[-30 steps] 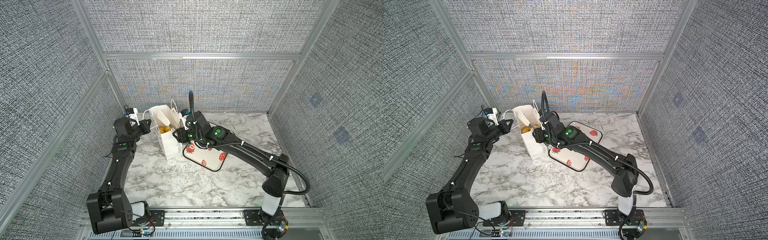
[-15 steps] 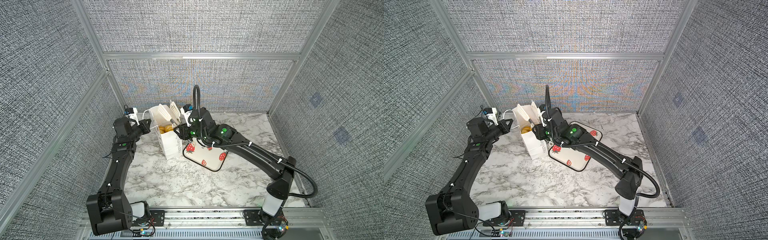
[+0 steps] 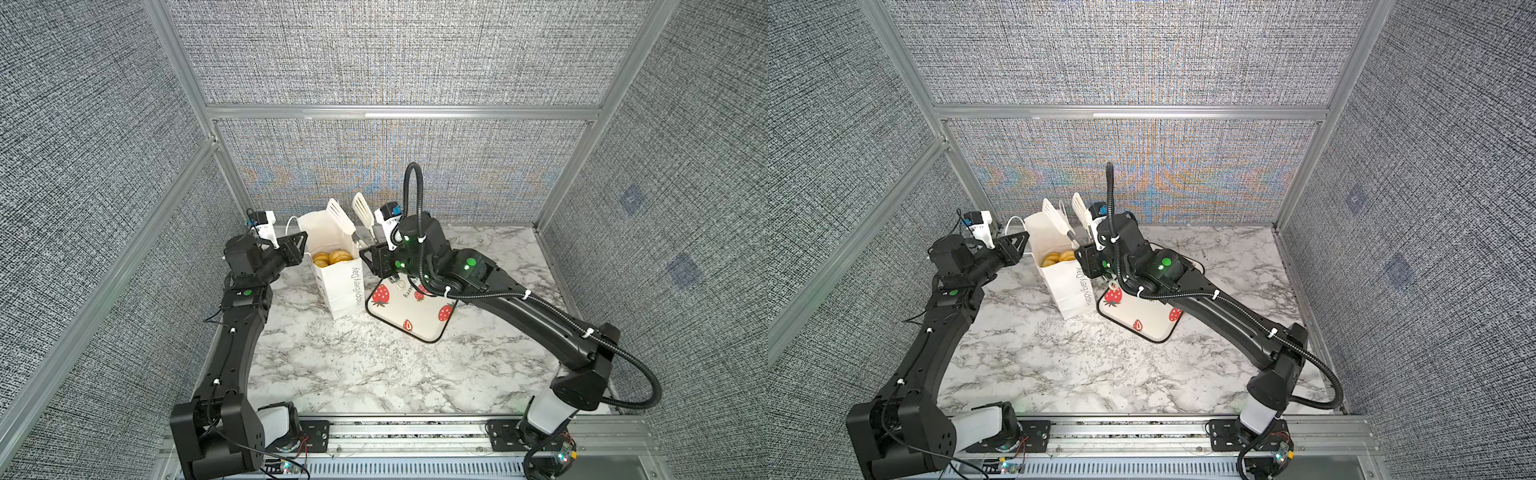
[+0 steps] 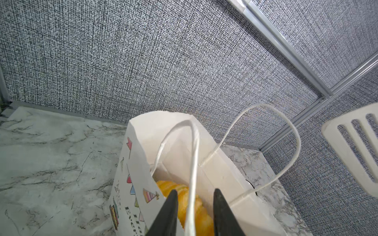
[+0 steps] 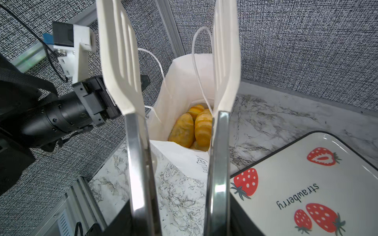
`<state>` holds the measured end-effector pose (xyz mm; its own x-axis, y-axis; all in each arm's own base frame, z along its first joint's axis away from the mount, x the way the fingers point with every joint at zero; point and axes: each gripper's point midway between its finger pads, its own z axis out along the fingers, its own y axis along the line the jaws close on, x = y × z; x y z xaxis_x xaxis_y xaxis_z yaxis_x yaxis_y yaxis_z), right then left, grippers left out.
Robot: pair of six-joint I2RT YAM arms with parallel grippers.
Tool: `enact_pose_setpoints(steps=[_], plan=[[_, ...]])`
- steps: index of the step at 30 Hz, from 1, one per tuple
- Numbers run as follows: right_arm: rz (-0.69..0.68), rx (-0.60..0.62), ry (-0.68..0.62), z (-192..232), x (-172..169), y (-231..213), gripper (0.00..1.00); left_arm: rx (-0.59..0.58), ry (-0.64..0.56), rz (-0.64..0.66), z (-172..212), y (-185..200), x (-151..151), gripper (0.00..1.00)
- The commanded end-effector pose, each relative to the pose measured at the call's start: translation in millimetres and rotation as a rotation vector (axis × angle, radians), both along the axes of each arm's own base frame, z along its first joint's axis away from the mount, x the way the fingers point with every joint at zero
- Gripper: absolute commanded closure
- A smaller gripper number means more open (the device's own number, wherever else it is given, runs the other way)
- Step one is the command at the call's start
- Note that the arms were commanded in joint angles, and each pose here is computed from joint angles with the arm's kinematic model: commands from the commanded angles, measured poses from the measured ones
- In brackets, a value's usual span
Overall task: Place the fake bread into the paper bag
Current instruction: 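Raise the open tongs out of the bag while the left gripper releases the bag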
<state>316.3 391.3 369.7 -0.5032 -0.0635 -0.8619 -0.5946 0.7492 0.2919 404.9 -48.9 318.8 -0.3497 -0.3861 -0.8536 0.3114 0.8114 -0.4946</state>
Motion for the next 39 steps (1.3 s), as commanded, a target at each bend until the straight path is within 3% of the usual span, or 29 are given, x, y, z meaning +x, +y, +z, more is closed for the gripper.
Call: enact_pose_setpoints(steps=[1,8,9,10,22,39], plan=[[-0.033,0.008,-0.029,7,4,-11,0.48,0.008,-0.034,-0.018,10,-4,0,0.59],[-0.079,0.014,-0.031,4,5,-36,0.48,0.016,-0.067,-0.021,24,-8,-6,0.31],[-0.089,0.014,-0.031,4,5,-42,0.48,0.018,-0.063,-0.003,25,-6,-6,0.24],[-0.096,0.017,-0.031,5,6,-46,0.48,0.018,-0.06,0.011,24,-4,-7,0.02],[-0.224,0.009,-0.018,-7,13,-113,0.48,0.057,-0.044,0.091,26,7,-34,0.01],[-0.518,-0.038,0.104,-72,17,-247,0.48,0.122,0.049,0.19,9,21,-83,0.01]])
